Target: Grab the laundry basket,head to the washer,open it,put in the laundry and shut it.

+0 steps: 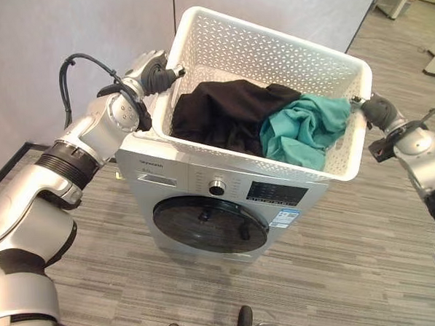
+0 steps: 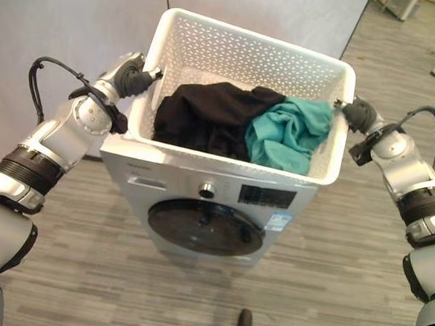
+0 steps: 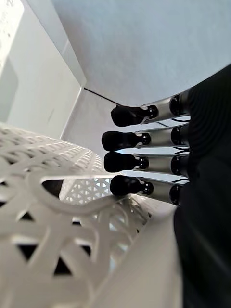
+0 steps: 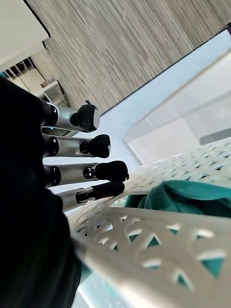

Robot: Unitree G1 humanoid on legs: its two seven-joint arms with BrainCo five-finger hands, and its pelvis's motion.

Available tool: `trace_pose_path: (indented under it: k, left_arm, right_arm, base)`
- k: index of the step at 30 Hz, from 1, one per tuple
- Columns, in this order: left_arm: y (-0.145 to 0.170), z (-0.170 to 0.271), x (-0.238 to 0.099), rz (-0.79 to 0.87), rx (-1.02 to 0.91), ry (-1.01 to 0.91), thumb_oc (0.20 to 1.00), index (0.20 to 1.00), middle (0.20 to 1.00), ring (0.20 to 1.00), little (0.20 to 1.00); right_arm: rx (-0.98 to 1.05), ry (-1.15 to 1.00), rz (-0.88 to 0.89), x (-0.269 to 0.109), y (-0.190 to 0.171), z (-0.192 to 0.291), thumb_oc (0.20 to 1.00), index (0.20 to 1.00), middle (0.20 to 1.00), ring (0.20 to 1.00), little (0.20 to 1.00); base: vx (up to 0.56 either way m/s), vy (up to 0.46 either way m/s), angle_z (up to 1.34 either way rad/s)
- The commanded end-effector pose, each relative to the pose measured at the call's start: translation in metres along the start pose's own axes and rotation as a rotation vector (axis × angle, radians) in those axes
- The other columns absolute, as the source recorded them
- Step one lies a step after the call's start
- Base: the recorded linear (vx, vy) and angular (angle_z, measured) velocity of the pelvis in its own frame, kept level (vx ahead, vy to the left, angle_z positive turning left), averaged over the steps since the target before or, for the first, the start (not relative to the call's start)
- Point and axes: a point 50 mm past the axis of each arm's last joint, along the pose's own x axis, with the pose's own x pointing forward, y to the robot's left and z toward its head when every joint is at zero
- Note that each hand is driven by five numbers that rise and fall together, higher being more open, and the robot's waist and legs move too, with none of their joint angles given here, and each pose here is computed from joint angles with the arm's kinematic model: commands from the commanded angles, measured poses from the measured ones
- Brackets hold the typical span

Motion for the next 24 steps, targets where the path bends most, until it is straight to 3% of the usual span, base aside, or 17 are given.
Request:
trace_pose_path:
  k: [1,6,12,13,14,15,16,24]
  left_arm:
    - [0.13,-0.048,-0.019,0.434,0.009,0.283,0.2,0.2,0.2,0.2,0.2]
    - [0.139,-0.025,-0.008,0.452,0.02,0.249,0.2,0.2,0.2,0.2,0.2]
    - [0.141,0.004,0.007,0.468,-0.009,0.203,0.2,0.2,0.2,0.2,0.2]
    - [0.138,0.014,0.012,0.468,-0.067,0.174,0.576,0.576,0.576,0.576,0.576]
    - [0.137,0.018,0.014,0.466,-0.088,0.158,1.0,1.0,1.0,1.0,1.0]
    - [0.137,0.018,0.014,0.467,-0.088,0.158,1.0,1.0,1.0,1.0,1.0]
    - [0.137,0.024,0.015,0.479,-0.125,0.12,1.0,1.0,1.0,1.0,1.0]
    - [0.133,0.02,0.007,0.535,-0.245,0.034,1.0,1.0,1.0,1.0,1.0]
  right_arm:
    - [-0.051,0.372,-0.201,-0.024,-0.053,-0.071,0.2,0.2,0.2,0.2,0.2]
    - [-0.032,0.376,-0.224,-0.013,-0.054,-0.059,0.2,0.2,0.2,0.2,0.2]
    - [-0.044,0.377,-0.321,-0.003,-0.082,-0.027,0.2,0.2,0.2,0.2,0.2]
    - [-0.042,0.386,-0.353,-0.002,-0.088,-0.021,0.432,0.432,0.432,0.432,0.432]
    - [-0.04,0.391,-0.366,-0.003,-0.092,-0.019,0.586,0.586,0.586,0.586,0.586]
    - [-0.04,0.391,-0.366,-0.003,-0.092,-0.019,0.859,0.859,0.859,0.859,0.859]
    - [-0.019,0.383,-0.384,-0.002,-0.095,-0.015,1.0,1.0,1.0,1.0,1.0]
    - [0.109,0.347,-0.495,-0.014,-0.113,-0.022,1.0,1.0,1.0,1.0,1.0]
  base:
    - [0.0,-0.037,0.0]
    - [-0.02,-0.061,0.12]
    - [-0.04,-0.029,0.21]
    - [-0.05,-0.017,0.21]
    - [-0.02,-0.011,0.2]
    - [0.0,-0.001,0.17]
    - [0.01,0.004,0.18]
    - [0.04,0.013,0.09]
